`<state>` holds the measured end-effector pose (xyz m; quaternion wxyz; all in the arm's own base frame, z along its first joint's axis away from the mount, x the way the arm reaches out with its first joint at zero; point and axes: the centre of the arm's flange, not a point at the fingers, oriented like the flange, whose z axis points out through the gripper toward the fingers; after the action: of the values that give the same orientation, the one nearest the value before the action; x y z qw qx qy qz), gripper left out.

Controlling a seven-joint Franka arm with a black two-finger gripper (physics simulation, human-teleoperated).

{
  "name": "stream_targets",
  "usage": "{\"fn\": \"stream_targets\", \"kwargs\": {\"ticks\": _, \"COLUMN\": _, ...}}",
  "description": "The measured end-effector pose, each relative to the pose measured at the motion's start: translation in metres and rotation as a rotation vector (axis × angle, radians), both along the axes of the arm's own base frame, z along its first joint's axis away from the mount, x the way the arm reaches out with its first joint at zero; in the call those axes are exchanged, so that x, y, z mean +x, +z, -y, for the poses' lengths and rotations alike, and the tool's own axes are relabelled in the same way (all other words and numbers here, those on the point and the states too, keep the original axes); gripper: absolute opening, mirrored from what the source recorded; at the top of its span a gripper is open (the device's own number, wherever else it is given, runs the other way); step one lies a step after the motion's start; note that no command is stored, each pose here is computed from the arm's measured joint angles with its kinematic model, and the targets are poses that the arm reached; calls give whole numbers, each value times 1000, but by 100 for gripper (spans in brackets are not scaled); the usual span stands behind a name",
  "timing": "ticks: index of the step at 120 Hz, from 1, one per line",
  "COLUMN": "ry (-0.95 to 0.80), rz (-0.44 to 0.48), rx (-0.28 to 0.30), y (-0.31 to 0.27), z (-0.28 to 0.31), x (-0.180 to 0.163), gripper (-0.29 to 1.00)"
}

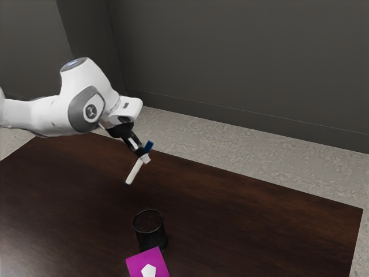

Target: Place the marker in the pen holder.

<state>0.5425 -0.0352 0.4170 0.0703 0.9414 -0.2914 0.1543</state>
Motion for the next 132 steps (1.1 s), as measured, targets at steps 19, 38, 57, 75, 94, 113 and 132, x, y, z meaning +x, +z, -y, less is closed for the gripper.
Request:
{"fn": "stream_targets", "kwargs": {"ticks": 19, "ry": -7, "rz": 31, "rx": -3, "y": -12, "z": 28, "x": -6, "gripper": -8}}
{"fn": "stream_targets", "kwargs": {"ticks": 38, "ry": 83, "rz": 57, "rx": -12, "y": -24, "z": 13, "x": 2, "gripper": -8}}
{"fn": "stream_targets", "kwargs": {"ticks": 57, "ry": 115, "rz": 77, "rx": -54, "y": -18, "z": 12, "x": -7, "gripper": -6}}
{"fn": "stream_targets", "kwargs": {"ticks": 75, "ry": 8, "rz": 70, "rx": -65, "y": -23, "z": 76, "x": -19, "gripper": -6}}
{"fn": "stream_targets", "kwargs": {"ticks": 94, "ry": -19, "rz": 54, "rx": -92, "y": -25, "z": 88, "x": -40, "gripper": -7}}
{"fn": "stream_targets", "kwargs": {"ticks": 113, "ry": 60, "rz": 36, "rx": -105, "y": -31, "z": 39, "x": -51, "gripper": -6}}
{"fn": "stream_targets", "kwargs": {"ticks": 132, "ry": 45, "rz": 29, "rx": -110, "y": -33, "z": 44, "x": -59, "gripper": -6}}
